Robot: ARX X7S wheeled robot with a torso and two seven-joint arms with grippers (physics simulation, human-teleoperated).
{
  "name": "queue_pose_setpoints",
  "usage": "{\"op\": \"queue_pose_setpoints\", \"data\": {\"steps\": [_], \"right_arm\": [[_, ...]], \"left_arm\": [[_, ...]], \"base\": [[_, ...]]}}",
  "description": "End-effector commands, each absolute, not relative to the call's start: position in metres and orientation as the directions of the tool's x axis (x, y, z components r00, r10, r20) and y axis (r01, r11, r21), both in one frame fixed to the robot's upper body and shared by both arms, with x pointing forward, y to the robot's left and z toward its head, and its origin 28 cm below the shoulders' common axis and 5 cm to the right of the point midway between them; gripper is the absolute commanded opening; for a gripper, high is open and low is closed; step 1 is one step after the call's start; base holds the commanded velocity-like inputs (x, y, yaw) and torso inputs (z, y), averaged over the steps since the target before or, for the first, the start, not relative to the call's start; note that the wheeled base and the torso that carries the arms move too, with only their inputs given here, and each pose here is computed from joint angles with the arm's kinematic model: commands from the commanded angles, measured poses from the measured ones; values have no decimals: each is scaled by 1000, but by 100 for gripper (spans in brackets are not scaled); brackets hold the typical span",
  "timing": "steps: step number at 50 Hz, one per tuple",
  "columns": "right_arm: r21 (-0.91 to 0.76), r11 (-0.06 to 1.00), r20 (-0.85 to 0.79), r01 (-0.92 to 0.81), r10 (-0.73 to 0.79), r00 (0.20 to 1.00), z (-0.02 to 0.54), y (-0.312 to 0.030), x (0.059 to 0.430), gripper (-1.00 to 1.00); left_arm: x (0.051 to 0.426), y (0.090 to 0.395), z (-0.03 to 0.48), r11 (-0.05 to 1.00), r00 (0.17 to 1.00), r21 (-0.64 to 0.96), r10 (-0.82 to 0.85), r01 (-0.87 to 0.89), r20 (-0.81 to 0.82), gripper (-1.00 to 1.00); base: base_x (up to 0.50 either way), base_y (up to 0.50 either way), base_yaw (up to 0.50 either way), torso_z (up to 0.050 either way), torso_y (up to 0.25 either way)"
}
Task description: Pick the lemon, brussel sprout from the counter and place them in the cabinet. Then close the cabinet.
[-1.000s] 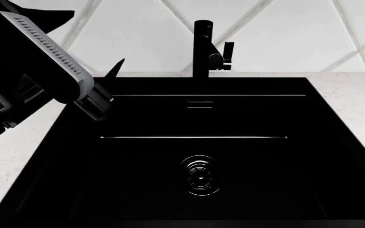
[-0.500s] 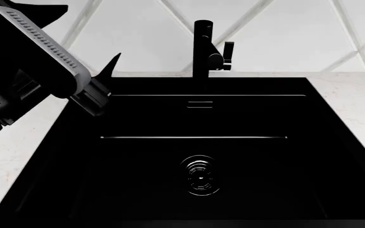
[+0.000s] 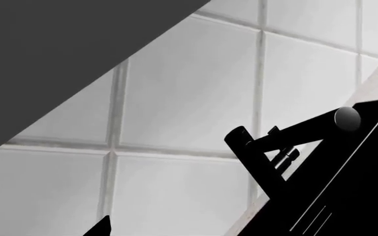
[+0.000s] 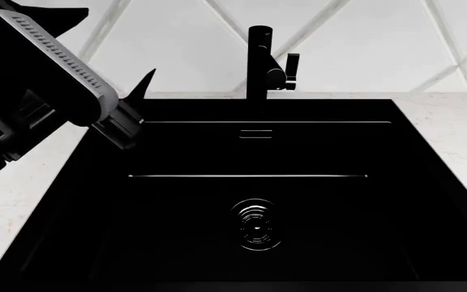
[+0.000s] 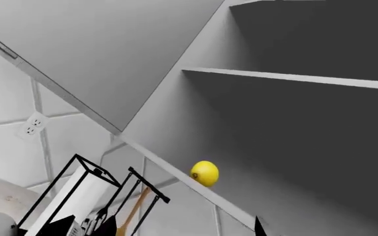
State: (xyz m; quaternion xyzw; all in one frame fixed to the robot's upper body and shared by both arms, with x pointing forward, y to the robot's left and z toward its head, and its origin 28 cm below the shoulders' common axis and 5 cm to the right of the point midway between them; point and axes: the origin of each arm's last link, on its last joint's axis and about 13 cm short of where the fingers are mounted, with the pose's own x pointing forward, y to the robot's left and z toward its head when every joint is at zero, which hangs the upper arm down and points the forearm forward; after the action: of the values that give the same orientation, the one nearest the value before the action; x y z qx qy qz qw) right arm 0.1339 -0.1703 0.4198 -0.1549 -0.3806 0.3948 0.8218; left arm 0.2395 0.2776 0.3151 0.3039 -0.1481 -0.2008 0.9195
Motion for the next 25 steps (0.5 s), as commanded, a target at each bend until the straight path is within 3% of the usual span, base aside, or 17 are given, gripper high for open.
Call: {"op": "queue_pose_setpoints", "data": {"steps": [1,12,25], "right_arm": [[-540,627,442,-561,779,445,404,-172,137,100],[-490,664,462,-565,748,477,383,-177,139,100],[-371,803,635,-466,586,503,355,-186,142,100]], "left_arm": [[239,277,315,738,876,616,-457,276,155,100],[235,278,319,768,880,601,-423,223,214,100],[228,275,331,824,858,544,-388,159,336,100]], "base": [[0,0,0,0,0],[0,0,0,0,0],[0,0,0,0,0]]}}
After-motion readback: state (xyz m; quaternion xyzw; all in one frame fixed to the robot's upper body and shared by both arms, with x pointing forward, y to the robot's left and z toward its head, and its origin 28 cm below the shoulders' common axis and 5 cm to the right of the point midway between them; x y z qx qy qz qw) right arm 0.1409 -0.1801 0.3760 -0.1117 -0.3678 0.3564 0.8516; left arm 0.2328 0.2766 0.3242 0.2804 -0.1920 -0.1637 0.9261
